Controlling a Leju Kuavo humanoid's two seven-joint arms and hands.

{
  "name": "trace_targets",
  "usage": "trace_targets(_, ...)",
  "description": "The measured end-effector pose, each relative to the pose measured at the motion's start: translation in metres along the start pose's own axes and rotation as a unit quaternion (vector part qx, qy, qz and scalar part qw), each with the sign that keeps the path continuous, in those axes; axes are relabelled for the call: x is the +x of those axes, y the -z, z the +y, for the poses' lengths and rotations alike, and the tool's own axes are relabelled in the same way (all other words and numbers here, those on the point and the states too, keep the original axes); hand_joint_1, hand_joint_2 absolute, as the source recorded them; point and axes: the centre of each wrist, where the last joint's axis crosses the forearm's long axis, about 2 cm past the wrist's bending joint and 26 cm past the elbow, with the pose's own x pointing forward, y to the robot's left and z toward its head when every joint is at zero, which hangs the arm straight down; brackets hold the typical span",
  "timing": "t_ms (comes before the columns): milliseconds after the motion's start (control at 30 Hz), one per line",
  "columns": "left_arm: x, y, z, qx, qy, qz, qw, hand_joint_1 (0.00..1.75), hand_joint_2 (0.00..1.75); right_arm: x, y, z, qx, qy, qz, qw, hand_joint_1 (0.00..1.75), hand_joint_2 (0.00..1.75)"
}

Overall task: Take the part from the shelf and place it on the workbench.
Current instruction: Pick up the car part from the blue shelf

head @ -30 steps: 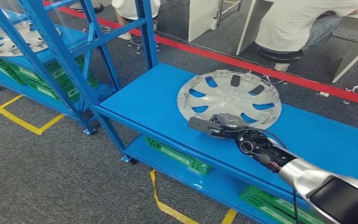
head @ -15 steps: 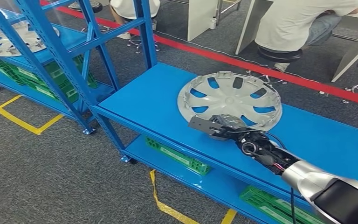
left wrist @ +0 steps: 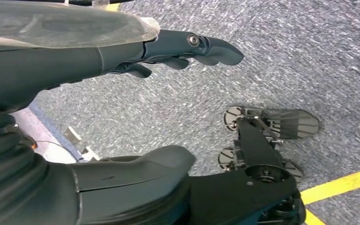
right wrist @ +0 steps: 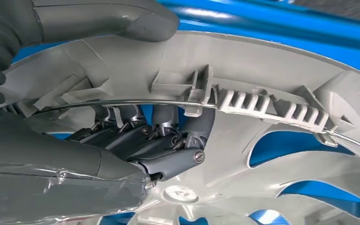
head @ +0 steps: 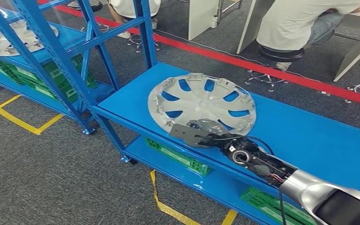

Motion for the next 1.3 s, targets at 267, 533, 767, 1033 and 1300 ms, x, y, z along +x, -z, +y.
trace_targets(267, -0.003, 0.0, 0.0, 0.0, 0.0, 0.003, 1.0, 0.0, 1.75, 0.015, -0.006, -0.001, -0.008, 0.027, -0.041, 0.999, 1.73, 1.75)
trace_targets(533, -0.003, 0.0, 0.0, 0.001, 0.0, 0.004, 1.0, 0.0, 1.75, 0.025, -0.009, -0.003, -0.022, 0.037, -0.062, 0.997, 1.73, 1.75)
trace_targets(767, -0.003, 0.0, 0.0, 0.001, 0.0, 0.004, 1.0, 0.0, 1.75, 0.027, -0.012, -0.002, -0.038, 0.039, -0.067, 0.996, 1.73, 1.75)
trace_targets(1033, -0.003, 0.0, 0.0, 0.003, 0.009, 0.002, 1.0, 0.0, 1.75, 0.022, -0.031, -0.004, -0.191, 0.104, -0.13, 0.967, 1.73, 1.75)
trace_targets(1300, -0.003, 0.0, 0.0, 0.005, 0.01, 0.004, 1.0, 0.0, 1.75, 0.027, -0.056, -0.007, -0.303, 0.193, -0.224, 0.906, 1.73, 1.75)
